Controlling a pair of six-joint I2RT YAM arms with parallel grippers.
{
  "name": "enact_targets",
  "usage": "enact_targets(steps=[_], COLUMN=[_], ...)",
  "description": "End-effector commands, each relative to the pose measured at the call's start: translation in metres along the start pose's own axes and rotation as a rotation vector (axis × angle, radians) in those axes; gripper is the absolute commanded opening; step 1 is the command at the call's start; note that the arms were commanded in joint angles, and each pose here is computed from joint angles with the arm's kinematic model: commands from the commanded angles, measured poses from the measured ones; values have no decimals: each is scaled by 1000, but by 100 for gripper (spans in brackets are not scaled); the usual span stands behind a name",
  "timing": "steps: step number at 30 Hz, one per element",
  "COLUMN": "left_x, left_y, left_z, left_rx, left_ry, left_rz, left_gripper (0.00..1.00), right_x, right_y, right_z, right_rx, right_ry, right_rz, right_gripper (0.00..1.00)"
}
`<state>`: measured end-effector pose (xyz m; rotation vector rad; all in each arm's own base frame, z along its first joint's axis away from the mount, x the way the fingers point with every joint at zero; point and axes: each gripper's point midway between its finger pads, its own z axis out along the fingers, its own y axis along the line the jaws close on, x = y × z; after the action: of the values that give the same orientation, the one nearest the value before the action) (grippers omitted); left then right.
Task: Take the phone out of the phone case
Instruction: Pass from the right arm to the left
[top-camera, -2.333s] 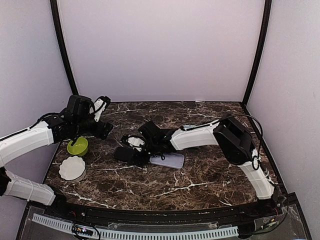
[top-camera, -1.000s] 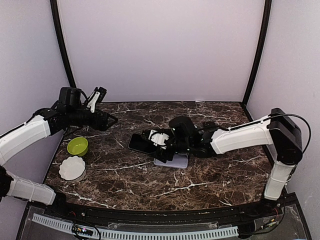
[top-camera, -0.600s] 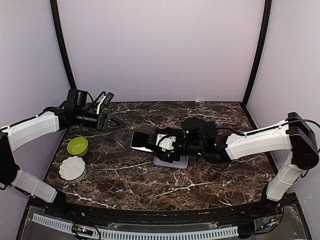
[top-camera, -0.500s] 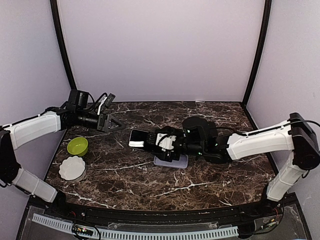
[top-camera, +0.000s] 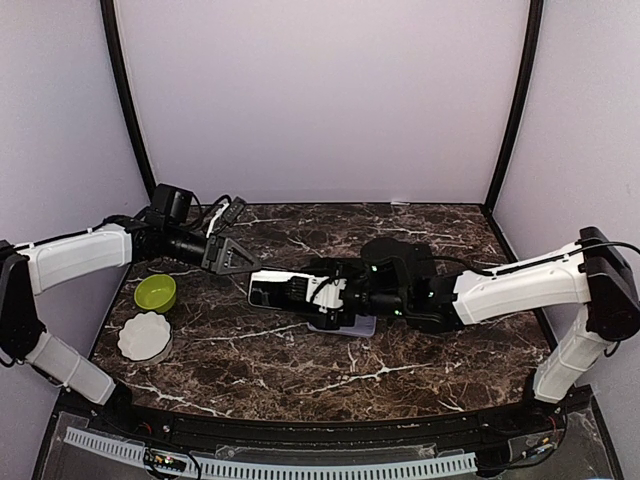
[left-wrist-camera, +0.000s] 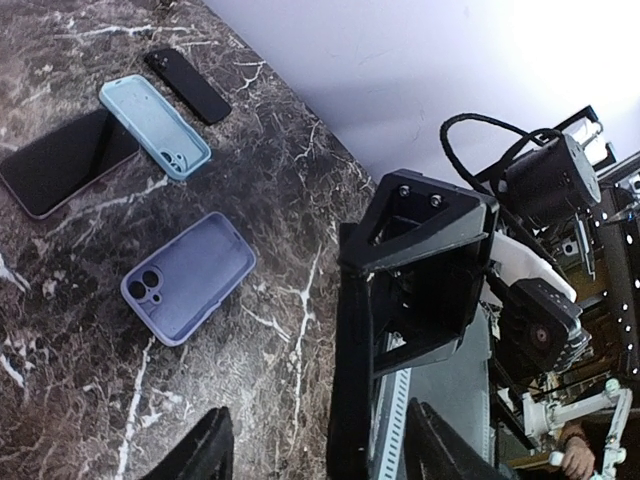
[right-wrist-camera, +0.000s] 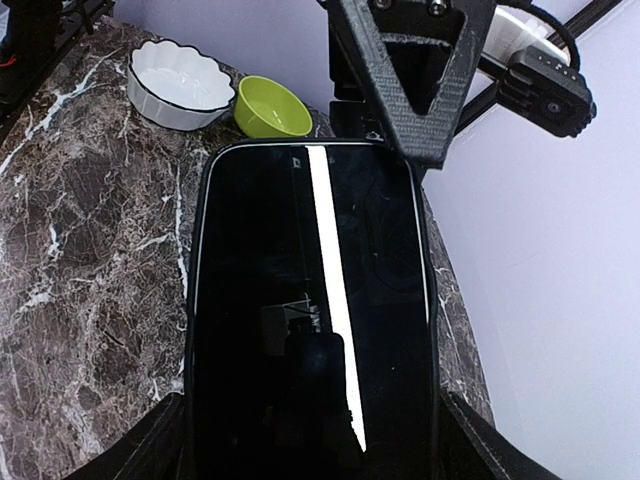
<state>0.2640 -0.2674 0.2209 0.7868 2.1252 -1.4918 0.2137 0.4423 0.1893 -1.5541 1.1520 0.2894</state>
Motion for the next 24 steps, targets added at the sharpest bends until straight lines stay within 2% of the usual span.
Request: enact_targets(steps=[1, 4, 9, 13, 15, 18, 20, 24], left_x=[-5, -2, -1, -3, -3, -3, -2, -1], left_y=[-5, -2, 0, 1, 1, 1, 0, -1], left_z=[1, 3, 6, 7, 8, 9, 10, 10], left_rx=[-6, -13, -24, -23, -20, -10, 0, 9], left_ry=[10, 24, 39, 37, 38, 44, 47, 51], left_rz=[24, 16, 14, 12, 8, -4, -6, -5], left_gripper=[54, 46, 22, 10, 10, 21, 25, 26], right_x=[-46, -44, -47, -49, -50, -49, -47, -47], right_y=[-35, -39, -45, -46, -46, -46, -47, -47], right_z=[-9, -8, -7, -6, -5, -3, -2, 0], right_rx=[112, 135, 162, 177, 181, 188, 192, 196], right_ry=[-121, -100, -84, -78, -73, -59, -48, -42], right_rz=[-24, -27, -30, -38, -38, -42, -45, -45], right_gripper=[50, 50, 50, 50, 50, 50, 49, 49])
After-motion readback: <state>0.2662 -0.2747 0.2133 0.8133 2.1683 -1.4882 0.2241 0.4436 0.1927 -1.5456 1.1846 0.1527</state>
